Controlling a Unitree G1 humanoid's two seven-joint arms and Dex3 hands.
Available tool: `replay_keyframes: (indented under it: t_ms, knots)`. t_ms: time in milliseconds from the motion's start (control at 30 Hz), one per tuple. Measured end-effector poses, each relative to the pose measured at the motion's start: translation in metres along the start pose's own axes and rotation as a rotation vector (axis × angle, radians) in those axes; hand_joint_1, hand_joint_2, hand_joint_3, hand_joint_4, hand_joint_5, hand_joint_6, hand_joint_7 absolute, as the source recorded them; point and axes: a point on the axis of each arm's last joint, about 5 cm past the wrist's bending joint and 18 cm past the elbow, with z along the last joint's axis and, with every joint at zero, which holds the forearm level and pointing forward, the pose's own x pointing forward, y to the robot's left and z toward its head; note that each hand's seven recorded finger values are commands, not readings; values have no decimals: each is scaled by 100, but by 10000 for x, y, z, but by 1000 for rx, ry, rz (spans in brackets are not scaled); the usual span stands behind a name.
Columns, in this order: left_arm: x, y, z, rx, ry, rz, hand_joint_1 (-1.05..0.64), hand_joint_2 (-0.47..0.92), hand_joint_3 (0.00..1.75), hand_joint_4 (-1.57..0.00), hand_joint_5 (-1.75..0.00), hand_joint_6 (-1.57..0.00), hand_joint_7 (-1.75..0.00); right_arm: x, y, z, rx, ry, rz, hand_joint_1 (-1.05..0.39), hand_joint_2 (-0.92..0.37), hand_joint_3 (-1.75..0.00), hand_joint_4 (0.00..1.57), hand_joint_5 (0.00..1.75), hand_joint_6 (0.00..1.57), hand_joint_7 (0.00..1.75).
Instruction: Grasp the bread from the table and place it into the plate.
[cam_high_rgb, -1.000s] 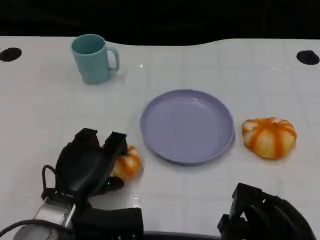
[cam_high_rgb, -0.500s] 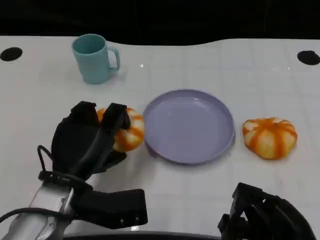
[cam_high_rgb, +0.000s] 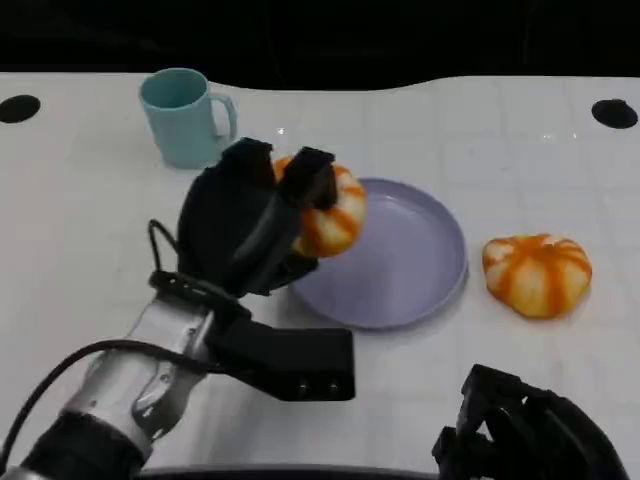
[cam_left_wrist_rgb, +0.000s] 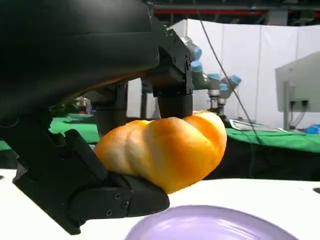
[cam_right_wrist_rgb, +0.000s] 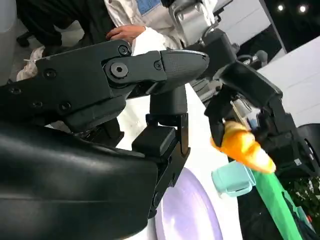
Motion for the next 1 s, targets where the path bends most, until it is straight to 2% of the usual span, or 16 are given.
replay_keyframes:
  t_ms: [100,133,267,333,400,467,500,533,567,633,667,733,800,867,933,1000]
  knots:
    - [38,-39,39,-18,-6,-19,-13,41,101,-89,-175,-69,-175,-4,0,-4,1,2,2,-72,-92,-22,86,162,75,137]
    - [57,-50,52,-18,-12,-25,-15,45,96,-89,-175,-71,-169,-7,1,-6,1,3,3,-72,-92,-22,86,162,75,137]
    - [190,-104,109,-19,-28,-68,-15,49,90,-91,-175,-71,-170,-13,2,-10,0,9,12,-72,-92,-23,85,161,75,137]
    - [252,-145,147,-44,-29,-103,-17,53,76,-90,-175,-74,-163,-18,2,-13,0,13,13,-72,-92,-23,85,161,75,137]
    - [299,-190,177,-52,-38,-136,-18,55,71,-90,-175,-75,-162,-20,3,-15,0,15,15,-72,-92,-23,85,161,75,137]
    - [314,-237,188,-58,-45,-164,-19,57,67,-88,-175,-77,-153,-23,3,-16,0,18,16,-71,-92,-23,85,160,75,136]
    - [312,-260,194,-74,-42,-175,-19,58,65,-87,-175,-79,-143,-27,2,-17,0,19,15,-71,-92,-23,85,160,75,136]
    - [307,-284,198,-90,-39,-189,-19,61,60,-85,-167,-87,-115,-31,2,-19,0,20,14,-71,-92,-23,85,160,75,136]
    - [302,-300,201,-104,-36,-199,-19,66,48,-82,-154,-95,-78,-33,3,-21,0,21,14,-71,-92,-23,85,160,75,136]
    - [296,-315,201,-131,-30,-228,-18,78,30,-76,-125,-98,-30,-33,5,-20,0,21,15,-71,-92,-23,85,159,76,135]
    - [300,-313,202,-144,-32,-246,-17,81,27,-69,-109,-92,-18,-33,6,-20,0,21,15,-71,-92,-23,85,159,76,135]
    - [311,-303,207,-169,-37,-289,-13,83,25,-58,-59,-73,-4,-32,7,-20,0,21,16,-71,-92,-23,85,160,76,135]
    - [316,-292,204,-187,-40,-349,-14,81,22,-47,-32,-53,-1,-30,10,-22,1,21,18,-71,-92,-23,86,160,76,135]
    - [326,-274,200,-180,-50,-396,-24,84,16,-37,-17,-36,0,-29,11,-22,1,21,18,-71,-92,-23,86,160,76,135]
    - [340,-249,192,-168,-54,-424,-37,88,10,-29,-11,-24,0,-29,11,-22,2,20,18,-71,-92,-23,86,160,76,135]
    - [361,-212,185,-155,-55,-441,-43,91,8,-25,-10,-20,0,-29,11,-22,3,19,19,-72,-92,-22,86,160,76,135]
